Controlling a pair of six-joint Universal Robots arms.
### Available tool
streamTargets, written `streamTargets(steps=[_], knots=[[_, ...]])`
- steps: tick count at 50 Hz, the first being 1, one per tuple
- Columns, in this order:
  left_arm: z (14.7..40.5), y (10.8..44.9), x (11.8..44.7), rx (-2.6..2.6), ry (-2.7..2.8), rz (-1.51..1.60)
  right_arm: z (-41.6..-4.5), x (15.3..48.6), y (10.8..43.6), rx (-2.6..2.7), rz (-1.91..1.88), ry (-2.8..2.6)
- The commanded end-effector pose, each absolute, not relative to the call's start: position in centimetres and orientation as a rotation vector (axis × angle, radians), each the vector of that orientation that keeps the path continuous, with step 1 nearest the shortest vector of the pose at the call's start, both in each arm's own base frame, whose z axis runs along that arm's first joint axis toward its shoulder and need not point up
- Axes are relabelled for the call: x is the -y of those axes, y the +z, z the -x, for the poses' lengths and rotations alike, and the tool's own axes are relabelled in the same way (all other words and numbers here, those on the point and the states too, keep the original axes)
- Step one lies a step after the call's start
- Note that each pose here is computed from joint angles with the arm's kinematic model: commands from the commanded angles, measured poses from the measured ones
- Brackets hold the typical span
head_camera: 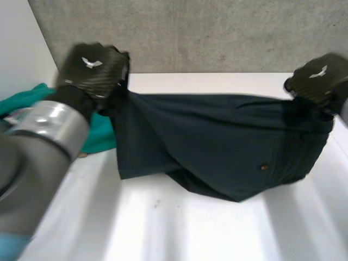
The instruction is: Fold the laundry.
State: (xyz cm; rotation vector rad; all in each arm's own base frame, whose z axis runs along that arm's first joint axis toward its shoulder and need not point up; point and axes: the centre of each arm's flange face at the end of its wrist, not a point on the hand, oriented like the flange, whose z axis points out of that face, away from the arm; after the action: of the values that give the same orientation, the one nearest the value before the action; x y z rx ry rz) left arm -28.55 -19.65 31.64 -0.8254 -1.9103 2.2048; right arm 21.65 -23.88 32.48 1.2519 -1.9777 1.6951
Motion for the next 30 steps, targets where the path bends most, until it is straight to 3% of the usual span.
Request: streamTargets(steps=[1,4,9,13,17,24,30], knots=[[33.1,27.9,26.4,1.867,2.233,0.833,-24.0,29.3,28.2,1.986,-1.248,1.679],[34.0,29.5,28.9,1.763,2.355,0.772,-25.2,32.4,28.9,1.849,-1.125,1.819],[34.0,37.7,32.6,1.399,2.716,0.582,-26.3,35.8,33.2,1.57,-0.883,2.087],[33.6,43.2,32.3,1.132,2.853,0.427,-27.1,36.5,37.3,1.319,-0.705,2.313],[33.4,45.6,31.8,0.981,2.908,0.343,-28.1,35.7,40.5,1.12,-0.551,2.5],[33.9,44.1,31.9,1.027,2.88,0.38,-28.9,34.8,38.9,1.189,-0.609,2.488],[33.7,38.1,31.8,1.273,2.771,0.526,-29.3,34.2,34.5,1.355,-0.734,2.394]])
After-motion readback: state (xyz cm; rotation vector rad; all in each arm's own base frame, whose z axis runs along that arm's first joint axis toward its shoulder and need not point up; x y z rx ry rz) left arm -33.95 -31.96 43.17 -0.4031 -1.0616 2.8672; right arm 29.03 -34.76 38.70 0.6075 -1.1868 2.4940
